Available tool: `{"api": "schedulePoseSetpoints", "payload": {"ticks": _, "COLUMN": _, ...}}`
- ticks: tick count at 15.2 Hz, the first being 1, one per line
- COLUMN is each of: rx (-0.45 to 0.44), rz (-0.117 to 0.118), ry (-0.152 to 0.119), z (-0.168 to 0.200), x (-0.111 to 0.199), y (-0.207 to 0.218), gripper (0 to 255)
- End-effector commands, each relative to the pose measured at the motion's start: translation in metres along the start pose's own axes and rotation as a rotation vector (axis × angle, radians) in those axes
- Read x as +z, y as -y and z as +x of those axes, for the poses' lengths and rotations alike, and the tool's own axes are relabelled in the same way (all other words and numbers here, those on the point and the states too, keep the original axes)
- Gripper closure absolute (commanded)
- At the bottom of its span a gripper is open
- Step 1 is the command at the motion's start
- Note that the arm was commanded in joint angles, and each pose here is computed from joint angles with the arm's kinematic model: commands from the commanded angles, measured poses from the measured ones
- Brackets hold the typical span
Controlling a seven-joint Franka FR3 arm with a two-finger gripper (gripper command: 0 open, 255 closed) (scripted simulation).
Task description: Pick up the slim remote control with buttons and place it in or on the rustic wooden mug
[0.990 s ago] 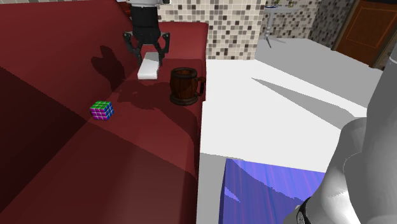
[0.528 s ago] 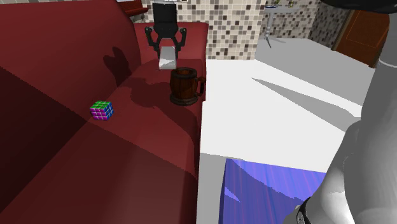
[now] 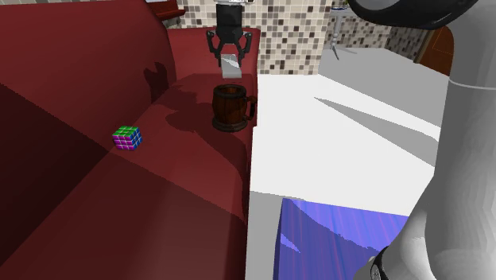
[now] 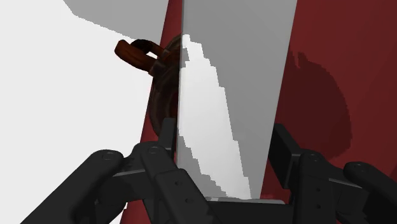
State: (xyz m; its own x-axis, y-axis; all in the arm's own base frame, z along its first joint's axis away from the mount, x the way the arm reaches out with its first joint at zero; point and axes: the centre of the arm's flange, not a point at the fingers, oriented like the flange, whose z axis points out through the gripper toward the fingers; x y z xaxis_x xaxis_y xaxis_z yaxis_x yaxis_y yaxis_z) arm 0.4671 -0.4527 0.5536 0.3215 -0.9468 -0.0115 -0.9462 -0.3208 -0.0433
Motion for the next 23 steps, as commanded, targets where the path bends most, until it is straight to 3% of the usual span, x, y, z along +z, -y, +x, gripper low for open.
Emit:
{"api": "schedulePoseSetpoints", "payload": {"ticks": 1, "rx": -0.002, "rz": 0.0, "ry": 0.0, "z": 0.003, "x": 0.009, "y": -0.003, "gripper": 255}}
{"api": "schedulePoseSetpoints", "payload": {"ticks": 12, "rx": -0.002, "rz": 0.0, "ry": 0.0, "z": 0.004, "x": 0.067, "y": -0.006, "gripper": 255}}
{"api": "schedulePoseSetpoints", "payload": {"ticks": 20, "rx": -0.002, "rz": 0.0, "ry": 0.0, "z": 0.004, "x": 0.069, "y": -0.006, "gripper": 255}}
{"api": "schedulePoseSetpoints", "payload": {"ticks": 21, "rx": -0.002, "rz": 0.0, "ry": 0.0, "z": 0.004, "x": 0.069, "y": -0.006, "gripper": 0}}
{"api": "schedulePoseSetpoints", "payload": {"ticks": 23, "rx": -0.002, "rz": 0.0, "ry": 0.0, "z": 0.004, "x": 0.069, "y": -0.006, "gripper": 0}}
